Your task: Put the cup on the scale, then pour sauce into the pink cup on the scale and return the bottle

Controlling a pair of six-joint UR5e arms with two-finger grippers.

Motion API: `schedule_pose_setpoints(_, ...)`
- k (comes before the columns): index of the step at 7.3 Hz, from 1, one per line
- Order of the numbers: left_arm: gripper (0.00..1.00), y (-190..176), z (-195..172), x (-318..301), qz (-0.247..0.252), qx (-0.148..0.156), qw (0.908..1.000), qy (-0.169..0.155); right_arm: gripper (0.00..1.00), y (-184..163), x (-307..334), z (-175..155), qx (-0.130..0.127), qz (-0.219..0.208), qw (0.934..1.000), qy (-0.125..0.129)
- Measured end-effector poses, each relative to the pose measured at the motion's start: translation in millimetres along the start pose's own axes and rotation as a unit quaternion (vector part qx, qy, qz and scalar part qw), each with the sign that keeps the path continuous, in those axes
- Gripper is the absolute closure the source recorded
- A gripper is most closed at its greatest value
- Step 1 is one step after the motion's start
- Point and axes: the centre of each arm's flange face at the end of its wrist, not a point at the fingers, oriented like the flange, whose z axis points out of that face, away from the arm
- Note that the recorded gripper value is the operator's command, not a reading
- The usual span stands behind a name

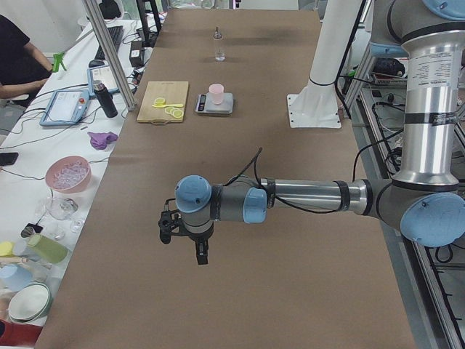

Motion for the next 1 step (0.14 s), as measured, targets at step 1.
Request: schedule_pose_setpoints(1, 0.02, -0.1, -0.2, 0.1, 0.0, 0.0, 1.0, 0.0, 0.0, 0.1, -0.1, -0.3, 0.001, 0.0, 1.0, 0.0)
